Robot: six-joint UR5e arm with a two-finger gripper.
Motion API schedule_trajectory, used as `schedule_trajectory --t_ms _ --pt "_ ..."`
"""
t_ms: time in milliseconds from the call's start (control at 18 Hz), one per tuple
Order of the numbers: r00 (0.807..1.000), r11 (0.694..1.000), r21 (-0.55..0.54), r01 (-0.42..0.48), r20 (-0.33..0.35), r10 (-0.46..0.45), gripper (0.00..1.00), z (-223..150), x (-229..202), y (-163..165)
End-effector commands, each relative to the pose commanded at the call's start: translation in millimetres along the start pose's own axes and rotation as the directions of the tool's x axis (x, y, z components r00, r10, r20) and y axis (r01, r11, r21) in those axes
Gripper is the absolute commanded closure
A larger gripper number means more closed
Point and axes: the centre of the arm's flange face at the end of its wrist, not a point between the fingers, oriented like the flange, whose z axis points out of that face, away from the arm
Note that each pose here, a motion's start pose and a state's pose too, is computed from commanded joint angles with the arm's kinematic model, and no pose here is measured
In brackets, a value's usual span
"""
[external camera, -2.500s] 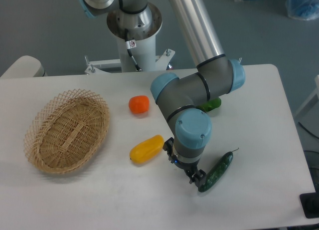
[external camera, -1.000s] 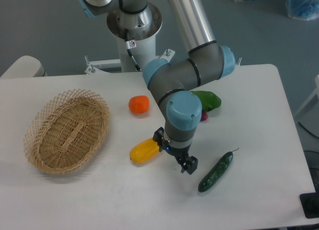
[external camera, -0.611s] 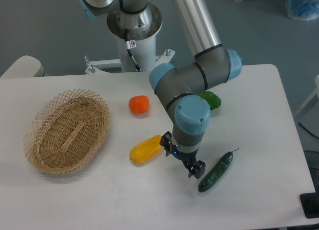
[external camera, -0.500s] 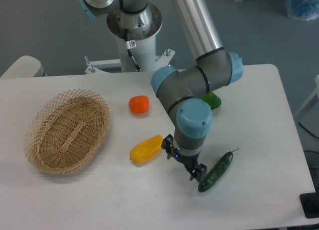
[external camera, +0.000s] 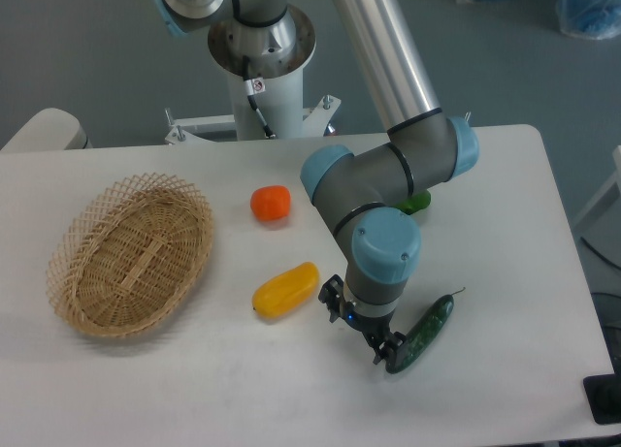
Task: Pick up the cucumber from the table
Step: 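Lower the open gripper down onto the green cucumber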
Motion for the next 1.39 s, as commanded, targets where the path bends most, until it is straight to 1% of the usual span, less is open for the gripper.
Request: schedule_trajectory --t_ms 111,278,500,722,889,1111,1278,1389 --pt "1.0 1.0 -0.003 0.011 -0.001 -0.011 0.0 0.8 -2.9 7.2" --pt "1.0 1.0 -0.004 0.014 0.001 -0.014 0.0 2.1 -6.4 7.6" --pt "1.0 1.0 -0.002 0.029 0.003 -0.029 0.0 5.1 -14.5 16.5" --pt "0.999 0.999 0.003 0.033 0.026 -0.033 0.0 -8.4 -14.5 20.0" --pt "0.998 1.0 0.014 0.028 0.064 -0.029 0.0 -3.2 -15.9 16.9" --pt "0.997 1.0 0.009 0.025 0.069 -0.026 0.0 6.2 -21.7 16.6" --pt "0.997 0.999 -0.019 0.028 0.071 -0.026 0.0 11.1 -22.2 20.9" --pt "0.996 0.998 -0.063 0.031 0.081 -0.026 0.0 10.8 -23.0 26.4"
